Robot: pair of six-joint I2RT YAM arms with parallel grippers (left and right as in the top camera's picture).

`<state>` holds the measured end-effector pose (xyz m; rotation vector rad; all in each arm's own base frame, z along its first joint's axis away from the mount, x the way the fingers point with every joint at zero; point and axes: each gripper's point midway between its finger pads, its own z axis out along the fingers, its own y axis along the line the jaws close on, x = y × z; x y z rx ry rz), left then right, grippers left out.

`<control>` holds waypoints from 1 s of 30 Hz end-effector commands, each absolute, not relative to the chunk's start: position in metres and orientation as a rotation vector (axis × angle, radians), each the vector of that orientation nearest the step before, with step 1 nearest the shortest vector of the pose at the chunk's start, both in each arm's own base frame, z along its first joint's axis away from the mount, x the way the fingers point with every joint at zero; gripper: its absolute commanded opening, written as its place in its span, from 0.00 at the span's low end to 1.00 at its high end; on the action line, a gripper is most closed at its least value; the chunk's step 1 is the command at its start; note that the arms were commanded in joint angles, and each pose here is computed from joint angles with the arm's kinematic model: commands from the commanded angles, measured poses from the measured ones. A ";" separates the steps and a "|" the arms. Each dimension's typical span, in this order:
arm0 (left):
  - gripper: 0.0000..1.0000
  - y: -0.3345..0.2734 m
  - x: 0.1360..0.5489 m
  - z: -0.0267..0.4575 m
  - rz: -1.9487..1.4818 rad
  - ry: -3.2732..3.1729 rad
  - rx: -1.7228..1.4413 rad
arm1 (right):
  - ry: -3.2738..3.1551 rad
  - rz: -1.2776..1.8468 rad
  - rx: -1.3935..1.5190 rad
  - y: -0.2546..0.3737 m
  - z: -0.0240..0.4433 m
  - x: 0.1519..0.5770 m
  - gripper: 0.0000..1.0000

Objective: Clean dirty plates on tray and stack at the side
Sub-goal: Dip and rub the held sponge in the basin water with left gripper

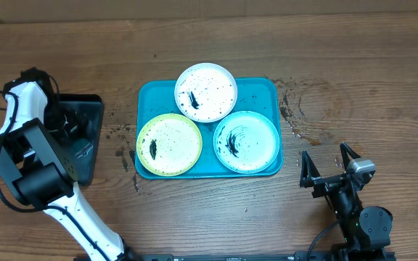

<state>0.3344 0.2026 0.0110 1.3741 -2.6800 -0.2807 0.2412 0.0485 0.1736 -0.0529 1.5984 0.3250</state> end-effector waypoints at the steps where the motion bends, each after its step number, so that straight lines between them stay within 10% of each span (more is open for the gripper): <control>1: 0.80 0.193 0.321 -0.003 -0.273 -2.621 1.317 | 1.594 0.310 -0.049 0.046 0.172 0.242 1.00; 4: 0.66 0.192 0.319 -0.003 -0.273 -2.615 1.314 | 1.594 0.310 -0.049 0.046 0.172 0.242 1.00; 10: 0.04 0.194 0.323 -0.003 -0.274 -2.629 1.325 | 1.594 0.310 -0.049 0.046 0.172 0.242 1.00; 14: 0.06 0.197 0.328 -0.005 -0.276 -2.649 1.341 | 1.594 0.310 -0.049 0.046 0.172 0.242 1.00; 19: 1.00 0.195 0.331 -0.005 -0.259 -2.655 1.344 | 1.594 0.310 -0.049 0.046 0.172 0.242 1.00; 25: 0.97 0.166 0.322 -0.003 -0.065 -2.581 1.319 | 1.594 0.310 -0.049 0.046 0.172 0.242 1.00; 30: 0.69 0.157 0.311 0.001 -0.042 -2.528 1.294 | 1.594 0.310 -0.049 0.046 0.172 0.242 1.00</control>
